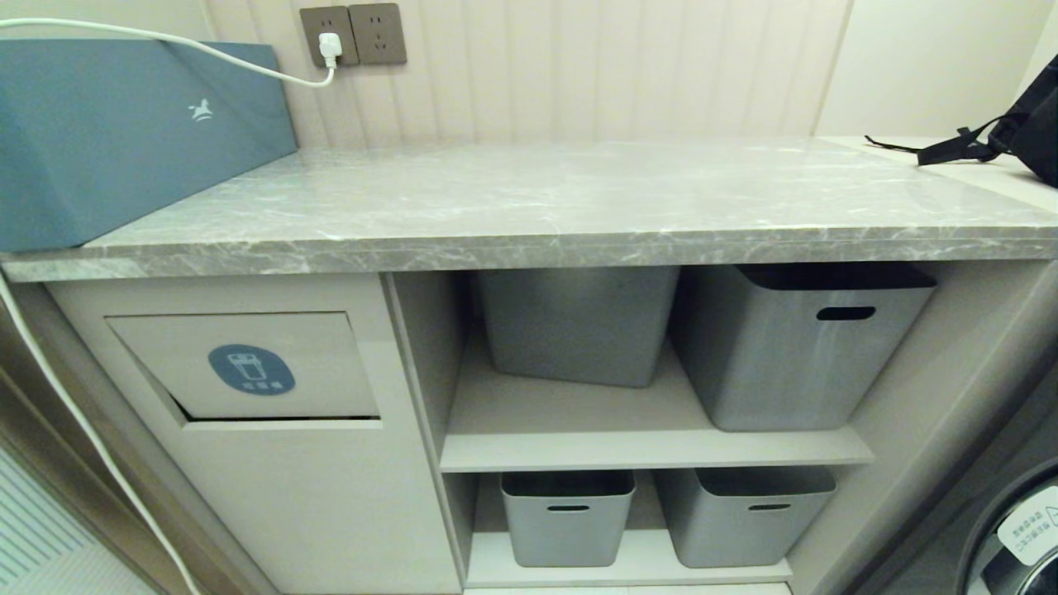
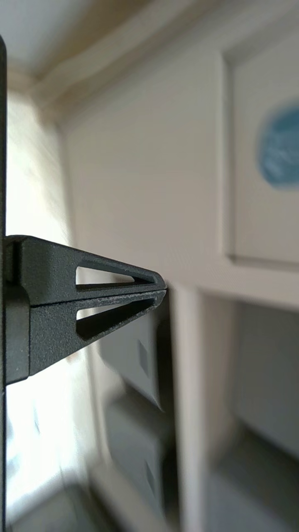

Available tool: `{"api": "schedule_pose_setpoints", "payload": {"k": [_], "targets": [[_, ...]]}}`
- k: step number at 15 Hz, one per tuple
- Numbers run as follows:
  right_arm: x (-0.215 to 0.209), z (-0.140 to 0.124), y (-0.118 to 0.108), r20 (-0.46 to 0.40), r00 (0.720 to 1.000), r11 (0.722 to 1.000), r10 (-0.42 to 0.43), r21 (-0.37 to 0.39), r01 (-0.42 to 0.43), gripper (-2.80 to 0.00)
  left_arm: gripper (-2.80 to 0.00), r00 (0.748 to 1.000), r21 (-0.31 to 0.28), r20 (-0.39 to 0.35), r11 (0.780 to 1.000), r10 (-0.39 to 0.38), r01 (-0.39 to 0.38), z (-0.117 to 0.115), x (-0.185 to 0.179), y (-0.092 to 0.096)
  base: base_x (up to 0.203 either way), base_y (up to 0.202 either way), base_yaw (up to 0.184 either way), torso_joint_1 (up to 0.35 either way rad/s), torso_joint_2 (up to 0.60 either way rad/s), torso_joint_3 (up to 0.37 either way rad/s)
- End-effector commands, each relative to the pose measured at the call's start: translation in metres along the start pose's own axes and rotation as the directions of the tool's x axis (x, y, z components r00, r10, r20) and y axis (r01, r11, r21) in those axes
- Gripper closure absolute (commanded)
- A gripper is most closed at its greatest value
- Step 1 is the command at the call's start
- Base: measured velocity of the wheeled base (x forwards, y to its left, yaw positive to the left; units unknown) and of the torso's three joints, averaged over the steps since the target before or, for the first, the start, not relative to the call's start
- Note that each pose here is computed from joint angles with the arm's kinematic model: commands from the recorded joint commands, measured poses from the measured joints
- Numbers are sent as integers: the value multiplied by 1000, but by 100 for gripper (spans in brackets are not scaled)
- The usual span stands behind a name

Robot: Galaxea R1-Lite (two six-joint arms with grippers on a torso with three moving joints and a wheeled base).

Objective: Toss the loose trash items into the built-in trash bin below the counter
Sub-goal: Pick up the garbage

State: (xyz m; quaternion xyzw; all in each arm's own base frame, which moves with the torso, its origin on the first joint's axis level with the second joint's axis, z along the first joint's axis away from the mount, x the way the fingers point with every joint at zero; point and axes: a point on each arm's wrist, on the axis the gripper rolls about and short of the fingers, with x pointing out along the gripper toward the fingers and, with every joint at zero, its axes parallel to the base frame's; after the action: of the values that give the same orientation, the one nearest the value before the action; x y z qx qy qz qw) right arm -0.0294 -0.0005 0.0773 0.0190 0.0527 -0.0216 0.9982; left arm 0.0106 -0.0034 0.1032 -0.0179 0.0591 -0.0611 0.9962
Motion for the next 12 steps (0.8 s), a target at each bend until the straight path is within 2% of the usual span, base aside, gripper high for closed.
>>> {"api": "schedule_pose_setpoints", "payload": {"k": [1,3,6,8,10,12], "targets": [[0,0,0,-3,1000,1000,0,0,0,0,0,999,19,26,1000,22,-22,-9,-9,-1,0,0,0,0,0,0],[0,0,0,-3,1000,1000,0,0,0,0,0,1000,12,3,1000,23,-23,-11,-9,-1,0,0,0,0,0,0],[0,0,0,-3,1000,1000,0,0,0,0,0,989,-6,-149,1000,7,-8,-17,-12,0,0,0,0,0,0,0],[0,0,0,-1,1000,1000,0,0,0,0,0,980,-5,-193,999,-40,40,-16,-9,0,0,0,0,0,0,0],[0,0,0,-2,1000,1000,0,0,0,0,0,983,-5,-176,999,-43,43,-16,-11,0,0,0,0,0,0,0],[0,0,0,-3,1000,1000,0,0,0,0,0,991,1,-127,999,-37,38,-17,-15,0,0,0,0,0,0,0]]}}
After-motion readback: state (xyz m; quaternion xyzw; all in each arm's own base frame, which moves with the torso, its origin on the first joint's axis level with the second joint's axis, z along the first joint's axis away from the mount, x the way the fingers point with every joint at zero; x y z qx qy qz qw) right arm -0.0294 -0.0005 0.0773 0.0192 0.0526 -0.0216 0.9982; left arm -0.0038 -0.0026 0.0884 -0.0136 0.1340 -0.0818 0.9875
